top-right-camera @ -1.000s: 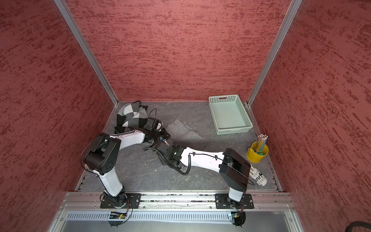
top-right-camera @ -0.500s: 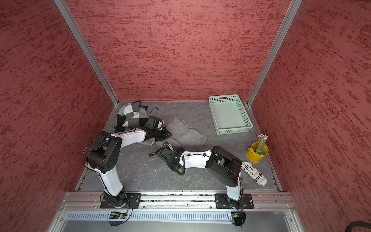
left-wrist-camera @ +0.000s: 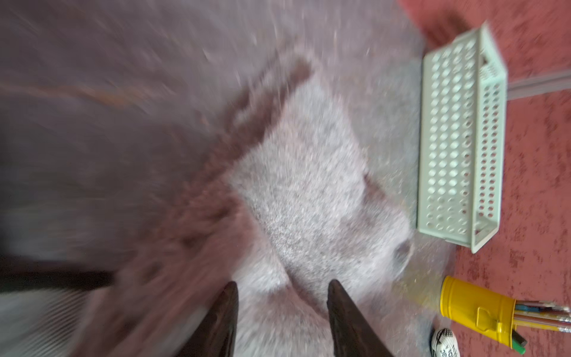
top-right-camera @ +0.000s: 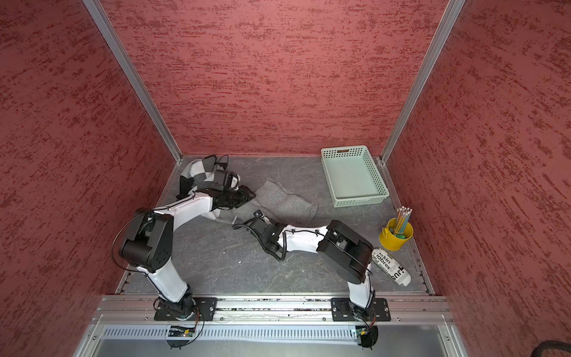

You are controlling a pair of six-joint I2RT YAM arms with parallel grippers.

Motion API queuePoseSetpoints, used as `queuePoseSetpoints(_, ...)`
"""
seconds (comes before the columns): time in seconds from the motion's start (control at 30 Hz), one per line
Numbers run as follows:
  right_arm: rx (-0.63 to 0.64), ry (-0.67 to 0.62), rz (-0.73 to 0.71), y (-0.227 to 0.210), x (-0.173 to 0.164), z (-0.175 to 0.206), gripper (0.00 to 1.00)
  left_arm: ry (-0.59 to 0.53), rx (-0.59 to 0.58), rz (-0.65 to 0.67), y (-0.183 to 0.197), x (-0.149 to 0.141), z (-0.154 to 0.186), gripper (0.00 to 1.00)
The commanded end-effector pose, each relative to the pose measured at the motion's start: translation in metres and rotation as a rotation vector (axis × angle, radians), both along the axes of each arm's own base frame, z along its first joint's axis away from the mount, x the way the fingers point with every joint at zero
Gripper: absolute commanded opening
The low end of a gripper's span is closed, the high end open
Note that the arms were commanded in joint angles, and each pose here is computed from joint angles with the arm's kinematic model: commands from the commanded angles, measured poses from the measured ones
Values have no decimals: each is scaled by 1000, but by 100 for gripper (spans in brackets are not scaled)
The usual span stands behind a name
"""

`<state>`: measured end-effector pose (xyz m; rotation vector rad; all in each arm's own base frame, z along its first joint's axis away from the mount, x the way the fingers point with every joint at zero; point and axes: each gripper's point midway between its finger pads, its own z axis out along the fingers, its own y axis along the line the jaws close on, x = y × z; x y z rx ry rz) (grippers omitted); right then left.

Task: Roll up the scarf and place it into the basket
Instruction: Roll the scarf at the center of the board.

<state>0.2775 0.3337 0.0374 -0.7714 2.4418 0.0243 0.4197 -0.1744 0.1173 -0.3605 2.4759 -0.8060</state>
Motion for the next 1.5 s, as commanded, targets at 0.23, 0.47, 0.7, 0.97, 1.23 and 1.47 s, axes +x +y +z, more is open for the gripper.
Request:
queuePoseSetpoints(0.23, 529, 644, -9, 34, -58, 30, 0, -111, 133, 5, 24, -46, 42, 52)
queuePoseSetpoints(0.47, 772, 864, -42, 23, -37, 35, 0, -61, 134, -111, -7, -76, 28, 51)
queuePoseSetpoints(0.7, 902, 998, -75, 10, -23, 30, 4, -24, 73, -191, -39, -75, 6, 49)
queuePoseSetpoints(0.97, 865, 951, -129, -4, -4, 23, 24, 21, 44, -163, -46, -30, -37, 41)
queuePoseSetpoints(1.23, 700, 661, -178, -33, 24, 65, 47, 101, 13, -147, -50, -6, -68, 31)
queuePoseSetpoints(1.47, 468, 224, -278, -68, 38, 124, 52, 143, 11, -154, -55, -6, -79, 30)
